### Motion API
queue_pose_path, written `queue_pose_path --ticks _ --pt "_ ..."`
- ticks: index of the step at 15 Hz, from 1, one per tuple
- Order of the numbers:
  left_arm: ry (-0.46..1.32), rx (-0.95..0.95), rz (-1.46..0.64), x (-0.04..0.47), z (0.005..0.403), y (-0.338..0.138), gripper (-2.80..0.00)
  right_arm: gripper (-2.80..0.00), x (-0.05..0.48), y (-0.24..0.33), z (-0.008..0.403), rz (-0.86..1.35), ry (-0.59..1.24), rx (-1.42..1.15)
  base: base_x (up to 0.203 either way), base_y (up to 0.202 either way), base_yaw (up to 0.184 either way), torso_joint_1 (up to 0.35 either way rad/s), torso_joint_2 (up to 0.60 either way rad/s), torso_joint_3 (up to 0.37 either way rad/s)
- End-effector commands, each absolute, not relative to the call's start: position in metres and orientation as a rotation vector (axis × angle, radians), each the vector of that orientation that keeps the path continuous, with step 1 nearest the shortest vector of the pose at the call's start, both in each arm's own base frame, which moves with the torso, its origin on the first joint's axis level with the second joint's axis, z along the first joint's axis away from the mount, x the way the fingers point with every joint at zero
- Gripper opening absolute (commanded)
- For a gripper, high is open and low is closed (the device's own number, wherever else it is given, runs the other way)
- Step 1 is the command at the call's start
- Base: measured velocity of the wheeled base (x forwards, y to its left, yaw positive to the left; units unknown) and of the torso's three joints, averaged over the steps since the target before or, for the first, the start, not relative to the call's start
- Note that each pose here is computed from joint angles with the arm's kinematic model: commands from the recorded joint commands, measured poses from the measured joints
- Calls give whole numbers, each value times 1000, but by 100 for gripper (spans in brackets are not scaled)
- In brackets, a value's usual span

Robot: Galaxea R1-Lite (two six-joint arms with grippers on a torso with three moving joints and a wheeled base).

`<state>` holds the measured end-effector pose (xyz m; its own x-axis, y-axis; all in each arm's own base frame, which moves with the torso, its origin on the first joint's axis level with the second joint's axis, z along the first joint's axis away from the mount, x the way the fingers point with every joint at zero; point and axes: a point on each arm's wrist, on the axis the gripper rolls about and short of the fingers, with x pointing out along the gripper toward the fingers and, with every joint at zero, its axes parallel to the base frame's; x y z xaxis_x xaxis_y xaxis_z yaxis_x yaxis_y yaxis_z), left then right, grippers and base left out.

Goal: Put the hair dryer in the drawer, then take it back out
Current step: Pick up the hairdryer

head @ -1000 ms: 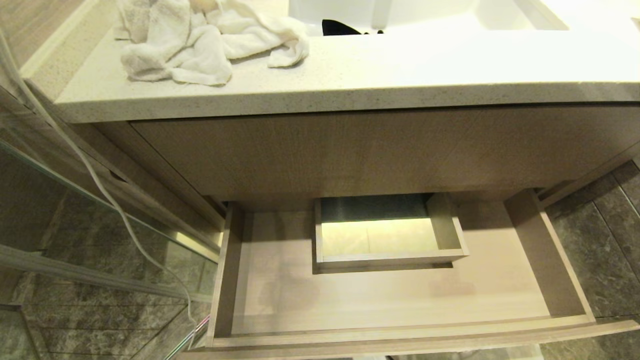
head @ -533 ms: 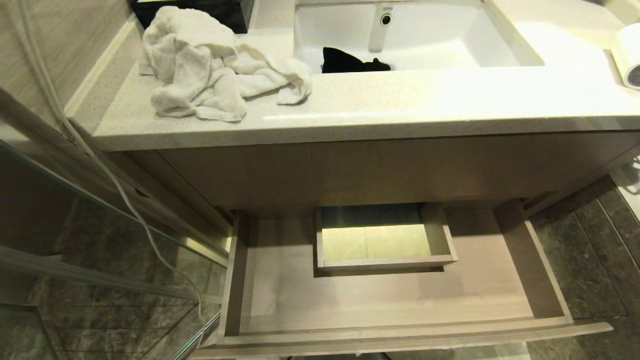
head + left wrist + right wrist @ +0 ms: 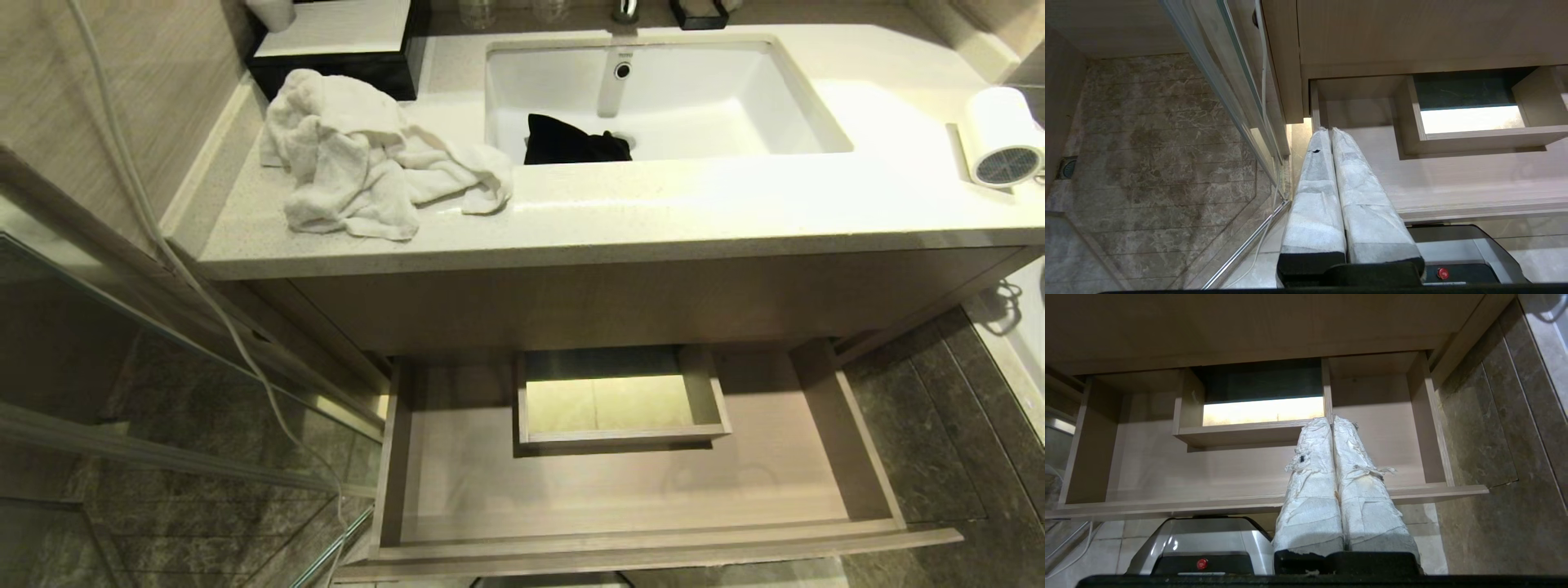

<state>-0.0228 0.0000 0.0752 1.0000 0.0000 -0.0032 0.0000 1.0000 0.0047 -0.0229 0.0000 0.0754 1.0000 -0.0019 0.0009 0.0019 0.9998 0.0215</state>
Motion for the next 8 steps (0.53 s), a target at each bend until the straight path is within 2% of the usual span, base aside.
queue_pose_path --ticks 1,8 --pt "3 5 0 -23 75 0 -280 -280 -23 0 75 0 0 21 0 0 0 193 -368 -178" --pt "4 5 0 -23 75 0 -280 -280 -23 0 75 2 -1 20 0 0 0 180 -345 -162"
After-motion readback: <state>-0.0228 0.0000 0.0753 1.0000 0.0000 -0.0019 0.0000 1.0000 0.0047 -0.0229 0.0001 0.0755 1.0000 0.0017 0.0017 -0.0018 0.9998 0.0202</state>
